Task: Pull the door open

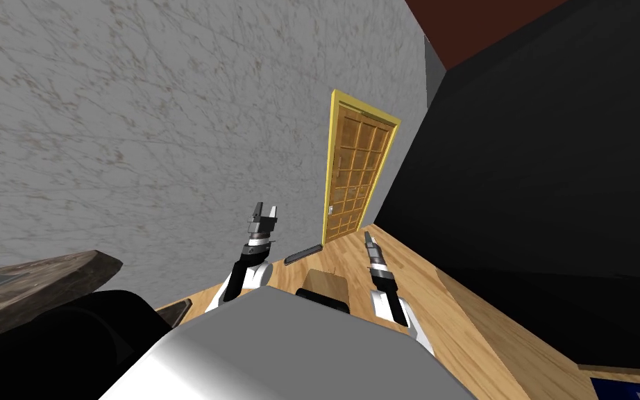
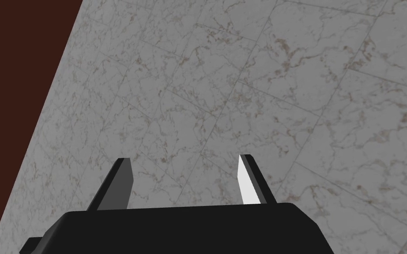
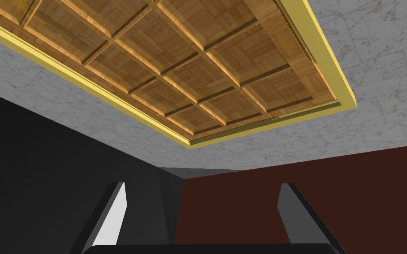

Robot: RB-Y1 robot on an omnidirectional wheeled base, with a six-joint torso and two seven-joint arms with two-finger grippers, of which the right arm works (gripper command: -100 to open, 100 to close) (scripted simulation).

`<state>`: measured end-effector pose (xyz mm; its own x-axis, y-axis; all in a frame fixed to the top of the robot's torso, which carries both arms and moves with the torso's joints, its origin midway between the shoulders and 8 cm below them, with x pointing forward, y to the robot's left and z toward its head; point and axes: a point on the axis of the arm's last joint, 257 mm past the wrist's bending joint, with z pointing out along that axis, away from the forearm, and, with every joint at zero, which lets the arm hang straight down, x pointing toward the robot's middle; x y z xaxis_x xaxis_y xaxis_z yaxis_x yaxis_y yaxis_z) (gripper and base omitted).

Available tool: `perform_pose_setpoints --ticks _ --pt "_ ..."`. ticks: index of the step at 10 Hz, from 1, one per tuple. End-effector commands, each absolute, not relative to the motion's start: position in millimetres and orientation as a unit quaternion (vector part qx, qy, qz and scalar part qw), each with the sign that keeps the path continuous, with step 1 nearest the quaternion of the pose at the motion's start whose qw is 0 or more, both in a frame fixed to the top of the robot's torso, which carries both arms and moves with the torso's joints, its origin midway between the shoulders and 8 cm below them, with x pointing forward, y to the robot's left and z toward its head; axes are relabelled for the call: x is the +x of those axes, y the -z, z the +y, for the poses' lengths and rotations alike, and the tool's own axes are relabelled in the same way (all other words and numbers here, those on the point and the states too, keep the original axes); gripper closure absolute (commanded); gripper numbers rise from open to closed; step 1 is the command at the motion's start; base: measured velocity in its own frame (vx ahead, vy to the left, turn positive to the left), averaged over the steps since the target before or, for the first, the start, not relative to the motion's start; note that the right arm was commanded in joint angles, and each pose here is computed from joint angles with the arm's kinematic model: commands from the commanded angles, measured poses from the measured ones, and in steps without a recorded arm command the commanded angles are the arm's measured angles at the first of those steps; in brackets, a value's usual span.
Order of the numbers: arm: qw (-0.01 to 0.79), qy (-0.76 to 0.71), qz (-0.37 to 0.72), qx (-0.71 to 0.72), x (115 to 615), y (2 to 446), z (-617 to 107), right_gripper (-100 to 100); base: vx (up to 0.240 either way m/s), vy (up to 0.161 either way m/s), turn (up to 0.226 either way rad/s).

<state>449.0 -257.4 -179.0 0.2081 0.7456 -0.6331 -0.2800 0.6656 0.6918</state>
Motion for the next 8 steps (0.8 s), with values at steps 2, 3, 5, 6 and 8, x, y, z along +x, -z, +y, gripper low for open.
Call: perform_pose_setpoints --ticks 2,3,5,6,8 --pt "0.747 -0.324 0.546 0.2 452.9 195.6 -251.1 -100 0.07 -0.052 0.044" --pt "0.747 -0.317 0.552 0.192 454.6 202.1 -248.2 -100 0.078 -0.061 0.055" --pt "0.747 -0.302 0.566 0.176 457.7 215.0 -242.3 -100 0.09 -0.044 0.041" --pt "0.746 -0.295 0.572 0.167 459.1 221.4 -239.2 -100 0.078 -0.05 0.05" --pt "0.746 -0.282 0.585 0.15 461.6 234.2 -233.0 -100 0.08 -0.049 0.041"
